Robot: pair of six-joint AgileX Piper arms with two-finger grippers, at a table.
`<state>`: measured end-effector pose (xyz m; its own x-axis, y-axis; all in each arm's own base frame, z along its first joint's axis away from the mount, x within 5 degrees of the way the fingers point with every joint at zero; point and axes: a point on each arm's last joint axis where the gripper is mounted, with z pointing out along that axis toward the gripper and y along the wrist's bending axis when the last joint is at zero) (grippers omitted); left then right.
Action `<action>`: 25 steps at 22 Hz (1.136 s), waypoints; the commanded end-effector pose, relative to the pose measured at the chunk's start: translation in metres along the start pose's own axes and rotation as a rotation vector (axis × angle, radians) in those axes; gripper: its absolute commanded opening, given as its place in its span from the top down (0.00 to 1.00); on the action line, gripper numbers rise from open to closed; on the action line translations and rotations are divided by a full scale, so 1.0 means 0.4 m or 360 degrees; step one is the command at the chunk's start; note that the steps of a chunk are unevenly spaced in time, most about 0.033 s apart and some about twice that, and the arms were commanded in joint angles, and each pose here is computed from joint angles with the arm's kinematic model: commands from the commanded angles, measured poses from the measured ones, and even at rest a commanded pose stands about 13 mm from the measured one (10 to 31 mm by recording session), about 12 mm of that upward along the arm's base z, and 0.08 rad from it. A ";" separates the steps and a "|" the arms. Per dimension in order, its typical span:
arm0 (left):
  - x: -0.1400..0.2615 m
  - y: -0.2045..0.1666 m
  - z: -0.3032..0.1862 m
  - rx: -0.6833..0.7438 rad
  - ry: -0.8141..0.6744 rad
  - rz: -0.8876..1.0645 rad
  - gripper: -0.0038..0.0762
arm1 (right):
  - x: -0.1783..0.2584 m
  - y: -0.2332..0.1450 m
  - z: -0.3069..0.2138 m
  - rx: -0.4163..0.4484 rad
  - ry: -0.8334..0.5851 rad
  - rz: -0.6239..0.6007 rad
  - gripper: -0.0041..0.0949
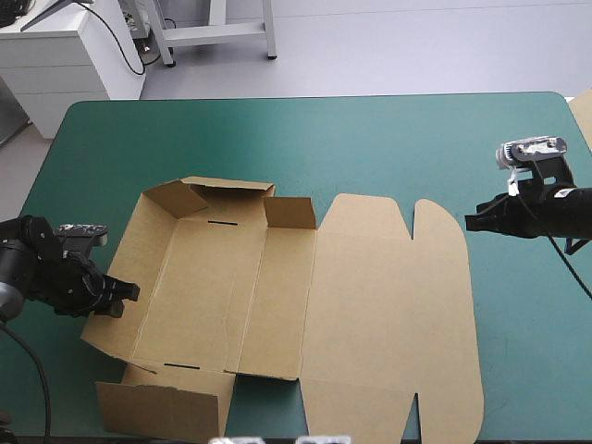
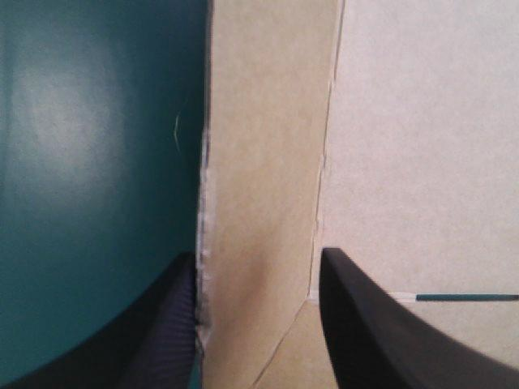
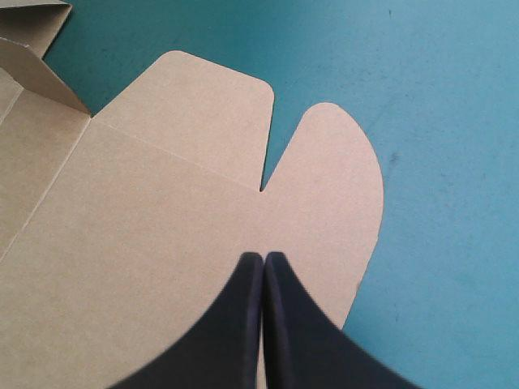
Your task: Fold the box
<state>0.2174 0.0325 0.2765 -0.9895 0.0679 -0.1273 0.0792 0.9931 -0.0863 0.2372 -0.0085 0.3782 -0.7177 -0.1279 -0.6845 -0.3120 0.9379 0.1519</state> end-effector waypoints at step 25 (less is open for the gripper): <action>-0.085 -0.010 -0.001 0.0065 -0.0391 0.0438 0.96 | -0.013 0.014 -0.033 -0.0017 -0.0071 -0.0022 0.98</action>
<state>0.2383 0.0274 0.2565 -0.9489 0.2164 -0.2299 0.2506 0.9591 -0.1317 0.2342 -0.0069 0.3764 -0.7381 -0.1418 -0.6596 -0.3279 0.9298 0.1671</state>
